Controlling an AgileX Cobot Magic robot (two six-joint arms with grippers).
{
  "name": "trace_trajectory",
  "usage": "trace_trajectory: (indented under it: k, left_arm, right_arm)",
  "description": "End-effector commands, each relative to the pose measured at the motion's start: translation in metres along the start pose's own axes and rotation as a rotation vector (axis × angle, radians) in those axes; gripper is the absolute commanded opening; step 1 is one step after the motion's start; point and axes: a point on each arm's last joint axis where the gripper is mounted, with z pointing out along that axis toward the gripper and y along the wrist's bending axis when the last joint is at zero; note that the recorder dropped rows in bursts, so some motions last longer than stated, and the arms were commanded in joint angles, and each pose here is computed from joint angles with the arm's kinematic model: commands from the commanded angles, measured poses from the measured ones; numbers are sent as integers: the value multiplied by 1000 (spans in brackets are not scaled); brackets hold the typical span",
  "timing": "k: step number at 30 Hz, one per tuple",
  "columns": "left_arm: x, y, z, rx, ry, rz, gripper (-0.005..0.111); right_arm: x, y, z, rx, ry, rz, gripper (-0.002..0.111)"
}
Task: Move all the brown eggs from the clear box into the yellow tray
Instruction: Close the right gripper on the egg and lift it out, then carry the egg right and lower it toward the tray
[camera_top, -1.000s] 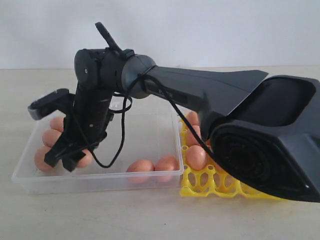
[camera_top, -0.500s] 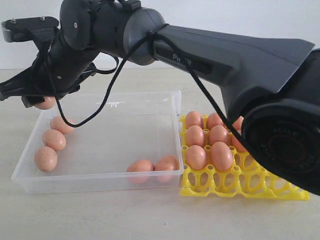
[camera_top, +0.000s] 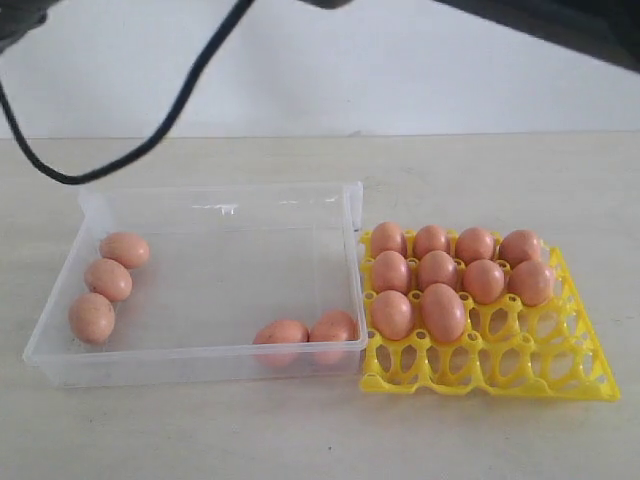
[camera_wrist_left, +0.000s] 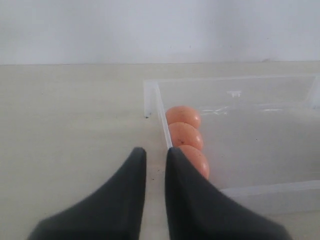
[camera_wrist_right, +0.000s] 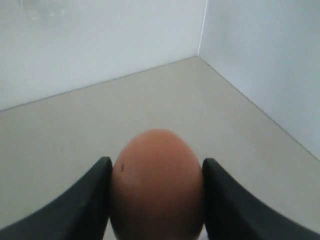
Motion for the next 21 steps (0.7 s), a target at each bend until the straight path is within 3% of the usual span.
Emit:
trace_trajectory:
  k: [1, 3, 9, 15, 21]
  left_arm:
    - [0, 0, 0, 1, 6, 52, 5]
    - [0, 0, 0, 1, 8, 55, -4]
    - [0, 0, 0, 1, 10, 96, -4]
    - [0, 0, 0, 1, 10, 96, -4]
    - [0, 0, 0, 1, 10, 35, -4]
  right_arm:
    - [20, -3, -20, 43, -40, -9, 0]
    - [31, -5, -38, 65, -82, 10, 0]
    - [107, -40, -110, 202, -66, 166, 0]
    - [171, -83, -208, 446, -65, 316, 0]
    - [200, -102, -256, 623, -23, 250, 0]
